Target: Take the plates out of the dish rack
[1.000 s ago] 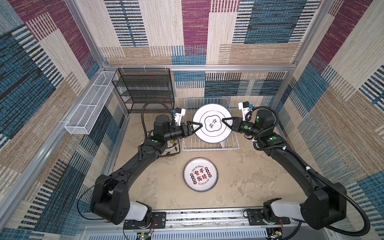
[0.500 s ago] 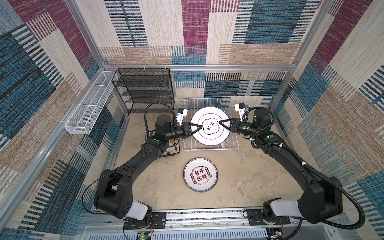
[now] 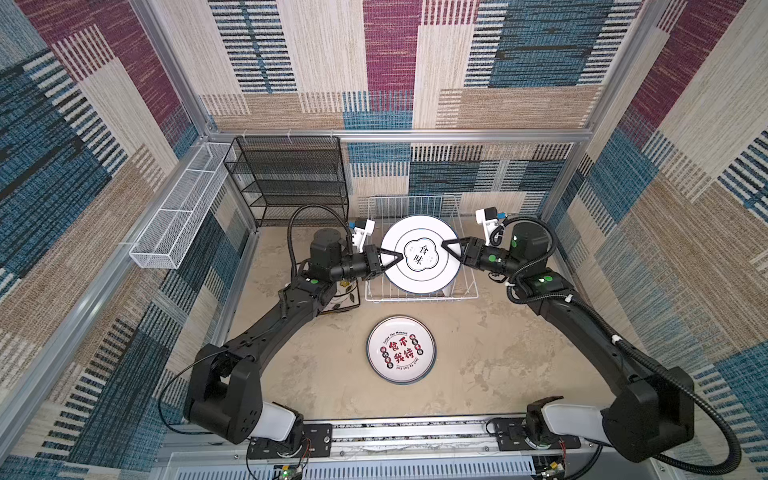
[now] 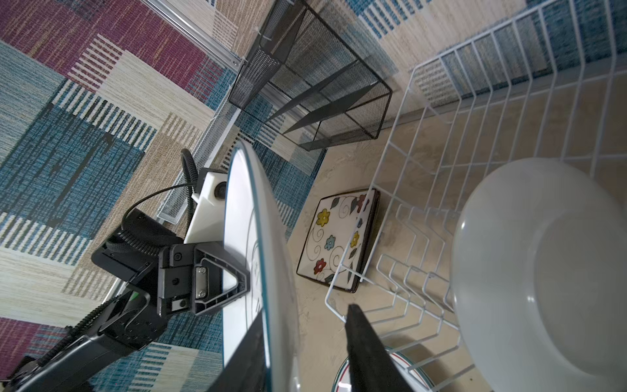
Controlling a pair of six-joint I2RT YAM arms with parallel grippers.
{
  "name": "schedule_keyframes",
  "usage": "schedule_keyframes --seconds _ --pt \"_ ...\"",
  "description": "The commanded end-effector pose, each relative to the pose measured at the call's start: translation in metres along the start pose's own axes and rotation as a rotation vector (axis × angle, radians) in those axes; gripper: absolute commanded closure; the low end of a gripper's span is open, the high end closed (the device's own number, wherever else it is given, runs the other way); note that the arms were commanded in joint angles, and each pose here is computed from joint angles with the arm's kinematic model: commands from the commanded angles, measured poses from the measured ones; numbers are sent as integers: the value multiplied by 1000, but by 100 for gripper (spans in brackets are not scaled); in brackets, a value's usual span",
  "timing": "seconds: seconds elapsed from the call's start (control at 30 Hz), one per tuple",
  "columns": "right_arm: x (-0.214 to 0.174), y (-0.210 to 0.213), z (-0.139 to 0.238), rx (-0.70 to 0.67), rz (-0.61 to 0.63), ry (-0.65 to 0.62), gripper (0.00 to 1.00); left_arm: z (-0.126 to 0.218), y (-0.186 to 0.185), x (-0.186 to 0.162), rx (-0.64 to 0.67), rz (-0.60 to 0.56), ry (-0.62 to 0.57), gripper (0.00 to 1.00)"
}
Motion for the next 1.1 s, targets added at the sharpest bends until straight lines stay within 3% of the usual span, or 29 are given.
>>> schedule_keyframes --seconds 0.0,0.1,0.23,0.27,0.3,0.43,0.63,0.77,0.9,1.07 --pt "8 6 9 -79 98 -78 41 7 -9 4 34 -20 -19 100" --pt "9 9 19 -140 174 -117 25 17 -15 0 84 -9 -29 100" --pt "8 17 35 -180 337 -178 16 35 -24 -12 168 -12 -32 100" --pt "6 19 39 -184 383 -185 2 40 -25 -16 204 -7 -23 100" --pt "5 20 43 -189 419 -194 1 46 -25 -21 239 2 -14 100" --pt "-3 19 53 -216 550 -189 1 69 -27 -45 354 31 -11 100" --pt "-15 8 59 -293 651 -119 1 99 -31 -80 420 73 -15 100" --pt "-30 10 65 -251 766 -61 1 115 -30 -104 468 98 13 100" --pt "-45 12 77 -254 881 -30 1 123 -24 -124 508 154 59 100" --pt "-55 12 84 -254 923 11 1 123 -11 -144 518 211 104 100"
Point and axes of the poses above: each gripper's point midway between its finger pads, its own z axis back along the fingers, its own y axis along the line the jaws close on, x = y × z, the point moved 9 cm from there along z, back along the fingers, and after that the axes turned 12 degrees about -z, right-handed, at the moved point
